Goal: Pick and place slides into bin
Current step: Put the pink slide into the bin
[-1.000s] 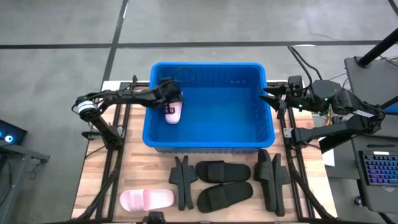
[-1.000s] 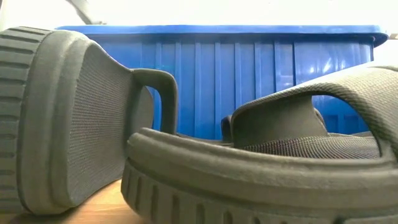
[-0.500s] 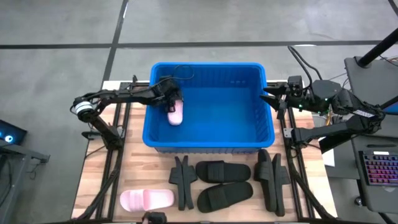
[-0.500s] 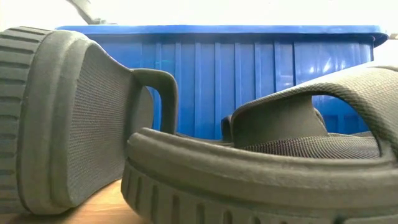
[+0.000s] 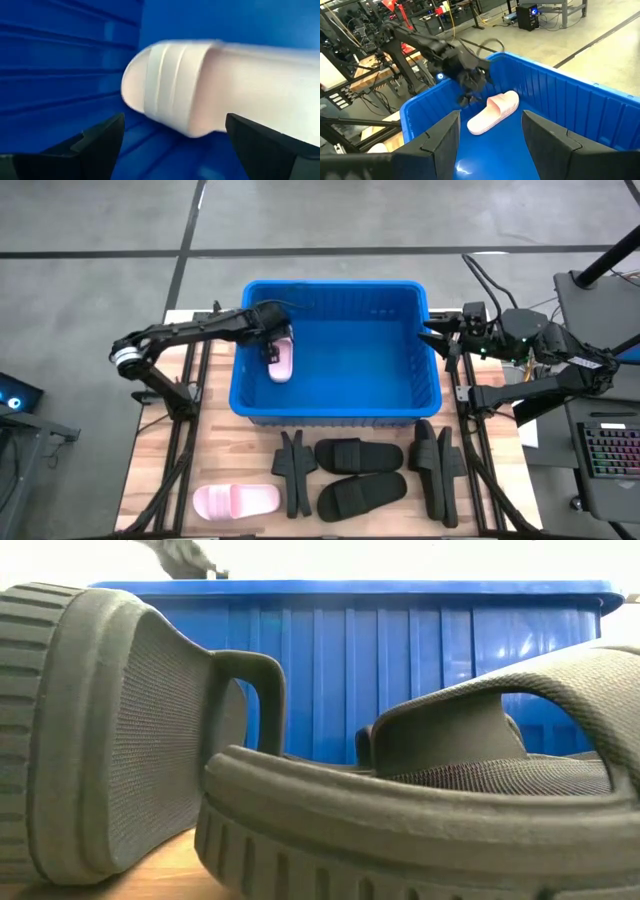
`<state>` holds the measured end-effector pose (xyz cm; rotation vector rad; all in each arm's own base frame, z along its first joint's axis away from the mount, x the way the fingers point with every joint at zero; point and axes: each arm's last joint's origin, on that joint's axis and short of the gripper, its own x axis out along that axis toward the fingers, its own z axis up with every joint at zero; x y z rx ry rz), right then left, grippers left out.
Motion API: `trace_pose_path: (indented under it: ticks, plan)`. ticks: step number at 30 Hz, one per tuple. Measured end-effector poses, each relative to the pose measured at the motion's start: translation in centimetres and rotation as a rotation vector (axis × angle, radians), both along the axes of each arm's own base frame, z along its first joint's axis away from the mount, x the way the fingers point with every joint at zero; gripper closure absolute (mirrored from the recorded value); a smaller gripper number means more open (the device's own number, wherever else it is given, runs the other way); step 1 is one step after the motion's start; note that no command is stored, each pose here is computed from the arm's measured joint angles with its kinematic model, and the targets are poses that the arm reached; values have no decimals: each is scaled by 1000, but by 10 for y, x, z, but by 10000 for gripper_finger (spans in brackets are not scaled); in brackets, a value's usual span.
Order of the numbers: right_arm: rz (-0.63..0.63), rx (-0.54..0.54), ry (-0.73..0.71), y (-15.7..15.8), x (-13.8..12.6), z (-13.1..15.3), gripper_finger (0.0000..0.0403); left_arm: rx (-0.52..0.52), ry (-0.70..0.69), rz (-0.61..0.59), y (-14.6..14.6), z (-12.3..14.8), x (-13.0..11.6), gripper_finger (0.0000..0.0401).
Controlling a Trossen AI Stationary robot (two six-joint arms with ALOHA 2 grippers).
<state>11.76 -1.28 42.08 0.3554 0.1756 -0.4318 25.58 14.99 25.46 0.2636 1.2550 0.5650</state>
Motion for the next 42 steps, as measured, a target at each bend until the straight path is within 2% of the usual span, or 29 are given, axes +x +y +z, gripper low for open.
trace_pose_path:
  ticks: [4, 6, 8, 10, 13, 16, 19, 25, 29, 33, 37, 42]
  plan:
    - [0, 0, 0, 0, 0, 0, 199, -128, -260, 129, -20, 53, 1, 70]
    - [0, 0, 0, 0, 0, 0, 200, -273, -456, 185, -35, 84, 0, 70]
    - [3, -12, 5, 0, 0, 0, 199, -483, -656, 202, -51, 114, -3, 70]
    - [6, -22, 9, 0, 0, 0, 200, -709, -796, 155, -70, 140, -6, 70]
    - [14, -53, 22, 0, 0, 0, 200, -970, -942, 59, -104, 174, -14, 70]
    - [28, -103, 43, 0, 0, 0, 199, -1115, -1067, -54, -142, 202, -24, 70]
    - [33, -124, 51, 0, 0, 0, 200, -1154, -1139, -40, -176, 213, -34, 70]
    - [34, -124, 52, 0, 0, 0, 200, -1060, -1056, 289, -240, 187, -46, 70]
    - [34, -127, 53, 0, 0, 0, 200, -1074, -912, 500, -275, 158, -39, 70]
    - [35, -131, 55, 0, 0, 0, 199, -1101, -687, 660, -309, 124, -28, 70]
    - [36, -132, 55, 0, 0, 0, 200, -1108, -407, 811, -339, 92, -20, 70]
    - [36, -132, 55, 0, 0, 0, 199, -1013, -60, 1062, -375, 50, -19, 70]
